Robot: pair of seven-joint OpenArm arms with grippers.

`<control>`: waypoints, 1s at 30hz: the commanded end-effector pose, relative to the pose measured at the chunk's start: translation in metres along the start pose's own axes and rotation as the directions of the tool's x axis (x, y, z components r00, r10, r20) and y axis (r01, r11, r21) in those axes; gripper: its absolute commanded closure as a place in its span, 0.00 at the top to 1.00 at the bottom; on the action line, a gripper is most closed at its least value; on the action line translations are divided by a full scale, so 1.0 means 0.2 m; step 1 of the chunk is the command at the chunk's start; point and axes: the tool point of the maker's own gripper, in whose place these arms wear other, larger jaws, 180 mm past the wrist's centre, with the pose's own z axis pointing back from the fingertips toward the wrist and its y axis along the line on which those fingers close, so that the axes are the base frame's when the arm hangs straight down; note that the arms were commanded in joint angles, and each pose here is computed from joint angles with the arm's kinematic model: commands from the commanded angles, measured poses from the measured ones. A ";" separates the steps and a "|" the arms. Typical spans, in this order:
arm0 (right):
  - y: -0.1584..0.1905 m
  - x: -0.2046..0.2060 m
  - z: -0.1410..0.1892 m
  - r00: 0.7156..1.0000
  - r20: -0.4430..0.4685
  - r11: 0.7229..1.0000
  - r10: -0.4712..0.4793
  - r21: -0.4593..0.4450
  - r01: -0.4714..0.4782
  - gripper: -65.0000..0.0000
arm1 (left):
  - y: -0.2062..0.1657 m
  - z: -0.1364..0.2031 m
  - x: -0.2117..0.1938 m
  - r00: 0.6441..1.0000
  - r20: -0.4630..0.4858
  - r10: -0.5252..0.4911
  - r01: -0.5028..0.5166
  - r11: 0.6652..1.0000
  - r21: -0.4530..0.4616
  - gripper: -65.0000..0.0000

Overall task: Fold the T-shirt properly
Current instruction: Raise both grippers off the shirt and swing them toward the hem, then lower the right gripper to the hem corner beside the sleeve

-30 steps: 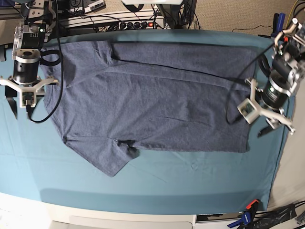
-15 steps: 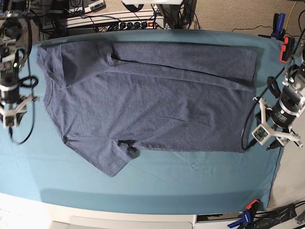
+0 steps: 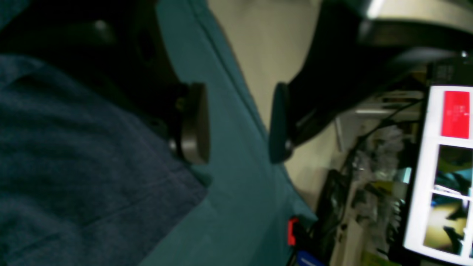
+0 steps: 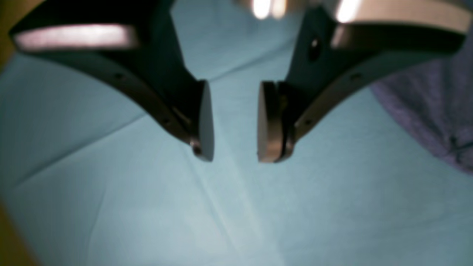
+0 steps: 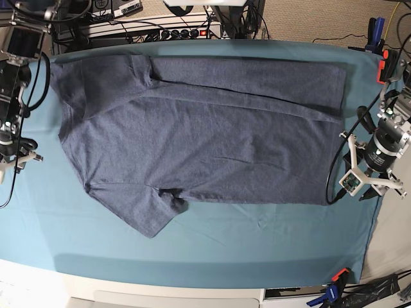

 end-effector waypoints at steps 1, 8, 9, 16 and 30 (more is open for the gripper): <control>-0.04 0.14 0.00 0.998 0.066 1.000 -0.015 -0.003 0.015 0.33 | 0.10 0.00 0.04 1.000 0.029 -0.007 0.005 0.998 0.056 0.44; 0.06 0.22 -0.07 0.993 0.038 0.985 -0.111 0.137 0.104 0.33 | 0.19 -0.10 -0.01 0.997 -0.001 0.080 -0.080 0.993 0.090 0.44; 0.09 0.24 -0.08 0.992 0.034 0.979 -0.125 0.169 0.117 0.33 | 0.21 -0.11 -0.02 0.996 -0.007 0.094 -0.093 0.991 0.095 0.44; 0.25 0.52 -0.05 0.977 0.076 0.910 -0.200 0.385 0.157 0.33 | 0.33 -0.27 -0.06 0.963 -0.024 0.269 -0.267 0.962 0.064 0.44; 0.46 0.83 -0.23 0.807 -0.181 0.607 -0.563 0.571 0.552 0.33 | 0.64 -0.56 0.27 0.647 0.043 0.761 -0.741 0.641 -0.199 0.43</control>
